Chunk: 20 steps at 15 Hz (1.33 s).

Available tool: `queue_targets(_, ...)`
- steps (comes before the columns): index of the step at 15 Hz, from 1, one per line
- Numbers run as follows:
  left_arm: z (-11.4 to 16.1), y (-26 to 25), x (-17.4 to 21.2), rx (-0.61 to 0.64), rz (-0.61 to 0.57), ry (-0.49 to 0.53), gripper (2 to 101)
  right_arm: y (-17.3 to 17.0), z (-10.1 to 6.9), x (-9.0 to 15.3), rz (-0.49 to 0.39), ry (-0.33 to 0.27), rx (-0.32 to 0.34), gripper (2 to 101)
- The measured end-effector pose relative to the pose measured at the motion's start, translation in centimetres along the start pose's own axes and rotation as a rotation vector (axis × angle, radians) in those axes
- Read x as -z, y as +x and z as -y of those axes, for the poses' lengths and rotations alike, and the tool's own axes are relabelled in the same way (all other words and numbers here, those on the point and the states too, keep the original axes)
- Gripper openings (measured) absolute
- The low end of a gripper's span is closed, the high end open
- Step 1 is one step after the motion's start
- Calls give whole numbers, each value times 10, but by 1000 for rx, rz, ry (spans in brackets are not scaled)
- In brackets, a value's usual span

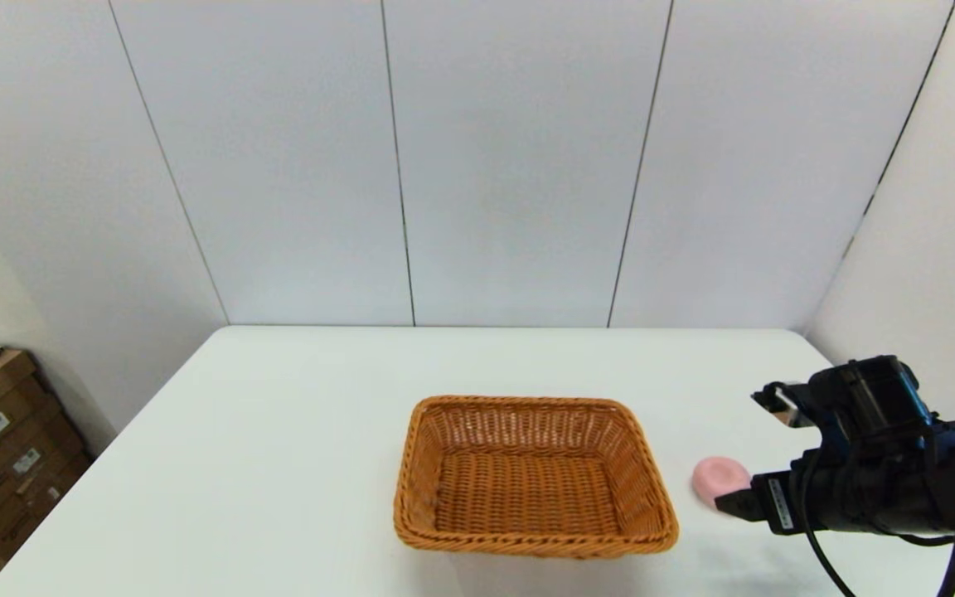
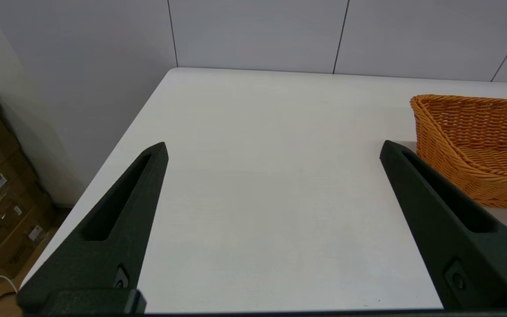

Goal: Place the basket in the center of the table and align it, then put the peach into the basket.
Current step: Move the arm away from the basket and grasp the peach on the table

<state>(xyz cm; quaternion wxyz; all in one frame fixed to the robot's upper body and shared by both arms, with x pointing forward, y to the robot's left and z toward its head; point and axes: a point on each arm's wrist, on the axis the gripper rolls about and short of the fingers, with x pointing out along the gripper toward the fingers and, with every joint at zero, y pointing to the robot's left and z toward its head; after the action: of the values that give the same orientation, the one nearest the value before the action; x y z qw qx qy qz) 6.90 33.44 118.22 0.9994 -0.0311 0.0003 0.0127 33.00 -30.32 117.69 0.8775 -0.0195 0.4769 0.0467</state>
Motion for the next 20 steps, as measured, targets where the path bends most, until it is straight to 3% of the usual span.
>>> queue_targets(5,0,0,0,-2,0,-3,978,30,1,-8,47,39,51,971)
queue_targets(11,0,0,0,-2,0,-4,978,45,2,-4,10,44,57,971)
queue_targets(15,0,0,0,-3,0,-4,978,47,2,-2,8,45,57,629)
queue_targets(18,0,0,0,-3,0,-4,978,48,2,-2,6,45,55,447)
queue_targets(20,0,0,0,-3,0,-4,978,51,2,-2,12,45,55,65)
